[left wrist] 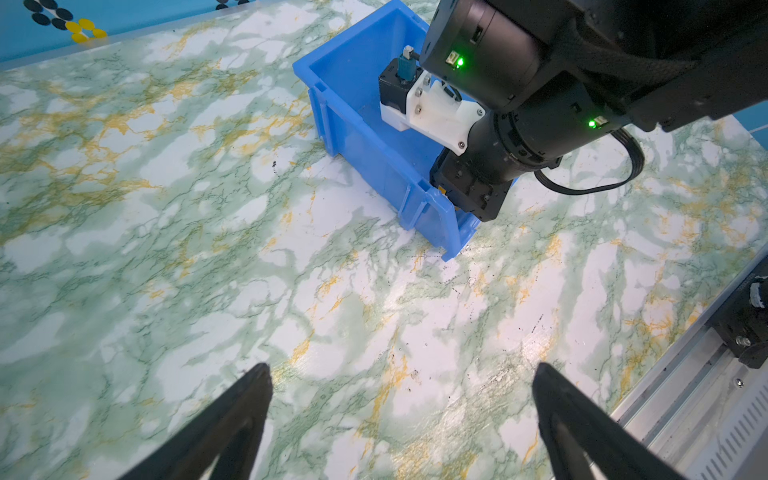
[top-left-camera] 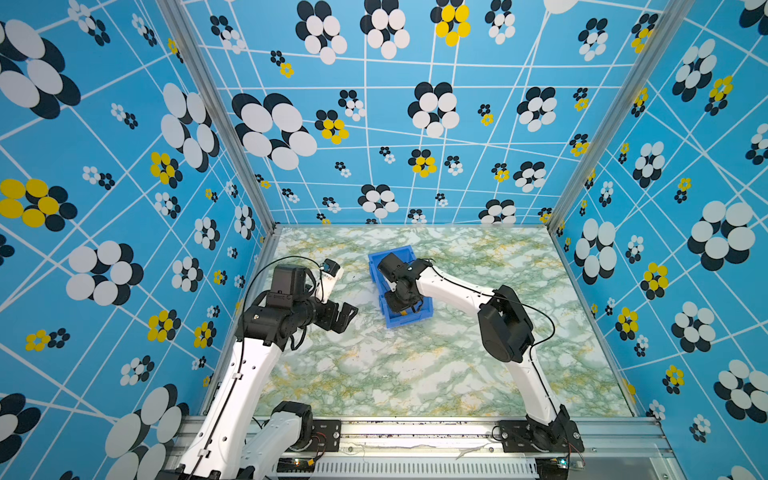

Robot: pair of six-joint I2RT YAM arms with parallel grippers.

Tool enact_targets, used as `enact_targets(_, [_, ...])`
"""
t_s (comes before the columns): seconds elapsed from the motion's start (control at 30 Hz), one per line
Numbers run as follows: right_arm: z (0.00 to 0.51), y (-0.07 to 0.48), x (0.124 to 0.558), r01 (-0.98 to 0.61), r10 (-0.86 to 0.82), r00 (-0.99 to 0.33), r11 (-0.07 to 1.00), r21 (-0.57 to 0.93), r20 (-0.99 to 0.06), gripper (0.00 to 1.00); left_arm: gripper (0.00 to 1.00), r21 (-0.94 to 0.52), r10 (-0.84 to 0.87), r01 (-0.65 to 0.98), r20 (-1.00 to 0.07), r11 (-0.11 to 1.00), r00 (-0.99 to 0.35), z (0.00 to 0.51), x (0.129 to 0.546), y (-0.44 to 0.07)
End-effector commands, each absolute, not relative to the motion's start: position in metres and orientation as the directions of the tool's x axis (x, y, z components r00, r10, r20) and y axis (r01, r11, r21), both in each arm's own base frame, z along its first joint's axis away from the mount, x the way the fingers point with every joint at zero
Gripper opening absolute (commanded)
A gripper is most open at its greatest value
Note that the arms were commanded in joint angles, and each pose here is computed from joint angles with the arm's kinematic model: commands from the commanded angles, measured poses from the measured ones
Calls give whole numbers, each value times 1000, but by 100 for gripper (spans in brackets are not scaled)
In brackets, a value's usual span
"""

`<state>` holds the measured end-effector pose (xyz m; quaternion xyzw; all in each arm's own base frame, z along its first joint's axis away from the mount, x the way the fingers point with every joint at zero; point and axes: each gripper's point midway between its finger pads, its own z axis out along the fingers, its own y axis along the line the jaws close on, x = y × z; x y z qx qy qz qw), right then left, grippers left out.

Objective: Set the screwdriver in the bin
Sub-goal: 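Open the right gripper to release the screwdriver into the bin and rise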

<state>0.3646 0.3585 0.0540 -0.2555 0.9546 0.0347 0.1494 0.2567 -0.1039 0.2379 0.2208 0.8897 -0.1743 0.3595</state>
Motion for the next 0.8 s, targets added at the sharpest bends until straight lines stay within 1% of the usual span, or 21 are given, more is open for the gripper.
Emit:
enact_targets(0.0, [94, 348, 369, -489, -475, -807, 871, -54, -350, 31, 99, -136, 276, 518, -718, 844, -639, 235, 258, -103])
enact_targets(0.07, [100, 345, 370, -480, -470, -805, 875, -68, -363, 31, 99, -121, 286, 516, -715, 848, -638, 235, 261, -101])
enact_targets(0.1, [117, 343, 370, -472, -457, -796, 879, -65, -397, 32, 99, -112, 293, 513, -709, 851, -641, 235, 262, -100])
enact_targets(0.2, [138, 339, 368, -456, -428, -787, 888, -47, -444, 33, 99, -100, 313, 508, -682, 856, -662, 233, 266, -99])
enact_targets(0.3, [164, 333, 366, -440, -394, -766, 897, -32, -509, 36, 99, -83, 299, 470, -670, 879, -679, 227, 273, -93])
enact_targets(0.4, [195, 320, 363, -415, -355, -731, 909, -33, -583, 39, 99, -31, 311, 447, -676, 894, -668, 216, 277, -85])
enact_targets(0.53, [233, 298, 357, -376, -270, -672, 927, 3, -690, 44, 99, 3, 322, 427, -660, 904, -678, 203, 277, -78])
enact_targets(0.67, [245, 268, 350, -332, -182, -628, 942, 48, -757, 49, 99, 3, 317, 416, -651, 910, -689, 197, 277, -76])
enact_targets(0.7, [246, 259, 349, -314, -166, -615, 948, 46, -771, 50, 99, 3, 314, 412, -650, 911, -691, 196, 277, -75])
enact_targets(0.77, [245, 247, 347, -311, -187, -578, 951, 3, -794, 52, 99, -2, 310, 408, -647, 913, -697, 193, 279, -76])
